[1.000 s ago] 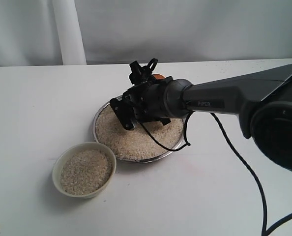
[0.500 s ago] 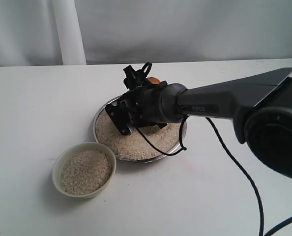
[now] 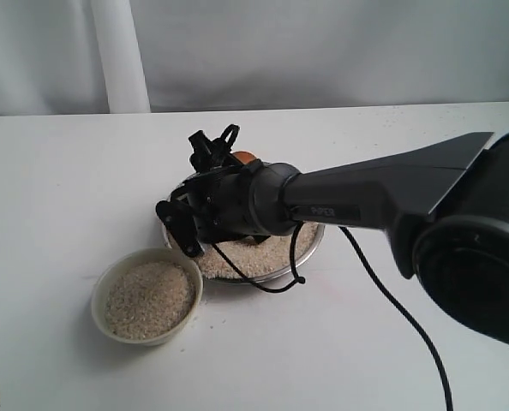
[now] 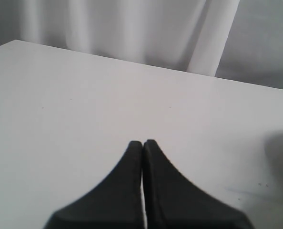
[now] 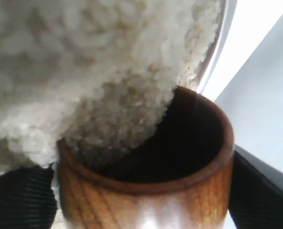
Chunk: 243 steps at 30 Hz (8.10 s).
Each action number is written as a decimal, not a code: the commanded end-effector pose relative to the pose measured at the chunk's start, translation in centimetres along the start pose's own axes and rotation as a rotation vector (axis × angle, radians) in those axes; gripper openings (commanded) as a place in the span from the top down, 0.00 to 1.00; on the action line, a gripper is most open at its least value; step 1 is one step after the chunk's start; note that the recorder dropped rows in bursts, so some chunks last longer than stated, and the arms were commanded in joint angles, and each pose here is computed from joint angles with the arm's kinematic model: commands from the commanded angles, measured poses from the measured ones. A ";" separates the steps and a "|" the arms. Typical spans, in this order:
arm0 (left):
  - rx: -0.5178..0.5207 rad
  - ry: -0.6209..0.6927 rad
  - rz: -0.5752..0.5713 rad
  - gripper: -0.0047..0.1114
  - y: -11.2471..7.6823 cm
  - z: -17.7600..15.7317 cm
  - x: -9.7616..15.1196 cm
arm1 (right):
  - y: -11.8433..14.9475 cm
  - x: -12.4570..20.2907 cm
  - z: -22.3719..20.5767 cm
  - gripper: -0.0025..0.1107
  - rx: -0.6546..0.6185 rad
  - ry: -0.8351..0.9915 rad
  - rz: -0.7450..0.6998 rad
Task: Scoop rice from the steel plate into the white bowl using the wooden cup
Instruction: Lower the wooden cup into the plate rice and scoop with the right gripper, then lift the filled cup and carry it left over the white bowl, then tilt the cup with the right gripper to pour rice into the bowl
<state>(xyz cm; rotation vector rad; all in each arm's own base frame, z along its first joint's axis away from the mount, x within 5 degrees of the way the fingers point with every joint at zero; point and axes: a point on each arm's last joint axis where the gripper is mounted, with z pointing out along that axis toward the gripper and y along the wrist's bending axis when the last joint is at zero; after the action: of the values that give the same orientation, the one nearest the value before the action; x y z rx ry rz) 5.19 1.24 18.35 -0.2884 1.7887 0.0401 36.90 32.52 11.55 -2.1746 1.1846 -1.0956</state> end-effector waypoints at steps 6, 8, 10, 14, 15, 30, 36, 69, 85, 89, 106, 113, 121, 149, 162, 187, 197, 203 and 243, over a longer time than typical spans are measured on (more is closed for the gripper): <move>0.003 0.003 -0.005 0.96 0.0 0.1 0.0 | -0.4 -0.1 -1.3 0.98 -0.034 -0.002 0.064; 0.003 0.003 -0.005 0.96 0.0 0.1 0.0 | -0.7 0.0 -1.7 0.98 -0.037 -0.005 0.083; 0.003 0.003 -0.005 0.96 0.0 0.1 0.0 | -0.8 -0.1 -2.1 0.98 -0.044 -0.015 0.103; 0.003 0.003 -0.005 0.96 0.0 0.1 0.0 | -0.7 -0.6 -2.5 0.98 -0.062 -0.036 0.113; 0.003 0.003 -0.005 0.96 0.0 0.1 0.0 | -0.6 -0.8 -2.6 0.98 -0.073 -0.042 0.113; 0.003 0.003 -0.005 0.96 0.0 0.1 0.0 | -0.7 -1.3 -3.6 0.98 -0.111 -0.082 0.177; 0.003 0.003 -0.005 0.96 0.0 0.1 0.0 | -0.6 -1.4 -3.6 0.98 -0.134 -0.091 0.204; 0.003 0.003 -0.005 0.96 0.0 0.1 0.0 | -0.7 2.8 -2.8 0.98 -0.339 -0.171 0.656; 0.003 0.003 -0.005 0.96 0.0 0.1 0.0 | -0.9 3.3 -1.9 0.98 -0.464 -0.339 1.016; 0.003 0.003 -0.005 0.96 0.0 0.1 0.0 | -1.2 3.1 -2.0 0.98 -0.471 -0.372 1.085; 0.003 0.003 -0.005 0.96 0.0 0.1 0.0 | -1.0 3.8 -2.0 0.98 -0.422 -0.408 1.154; 0.003 0.003 -0.005 0.96 0.0 0.1 0.0 | 0.0 6.0 -3.6 0.98 -0.320 -0.448 1.213; 0.003 0.003 -0.005 0.96 0.0 0.1 0.0 | 2.3 7.5 -6.0 0.98 -0.168 -0.519 1.264; 0.003 0.003 -0.005 0.96 0.0 0.1 0.0 | -1.1 1.5 -17.3 0.98 -0.015 -0.712 0.548; 0.003 0.003 -0.005 0.96 0.0 0.1 0.0 | -0.4 -0.3 -14.6 0.98 -0.036 -0.503 0.115; 0.003 0.003 -0.005 0.96 0.0 0.1 0.0 | 0.7 -2.3 -13.9 0.98 0.021 -0.427 -0.156; 0.003 0.003 -0.005 0.96 0.0 0.1 0.0 | 0.7 -2.4 -14.2 0.98 0.035 -0.398 -0.214; 0.003 0.003 -0.005 0.96 0.0 0.1 0.0 | 0.7 -2.4 -14.2 0.98 0.042 -0.395 -0.226; 0.003 0.003 -0.005 0.96 0.0 0.1 0.0 | 0.2 -3.3 -15.3 0.98 0.105 -0.362 -0.335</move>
<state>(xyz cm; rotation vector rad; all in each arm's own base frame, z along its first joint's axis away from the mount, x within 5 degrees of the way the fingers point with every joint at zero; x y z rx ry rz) 5.19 1.24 18.35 -0.2884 1.7887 0.0401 23.42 35.01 18.72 -2.4157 0.6285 -0.7899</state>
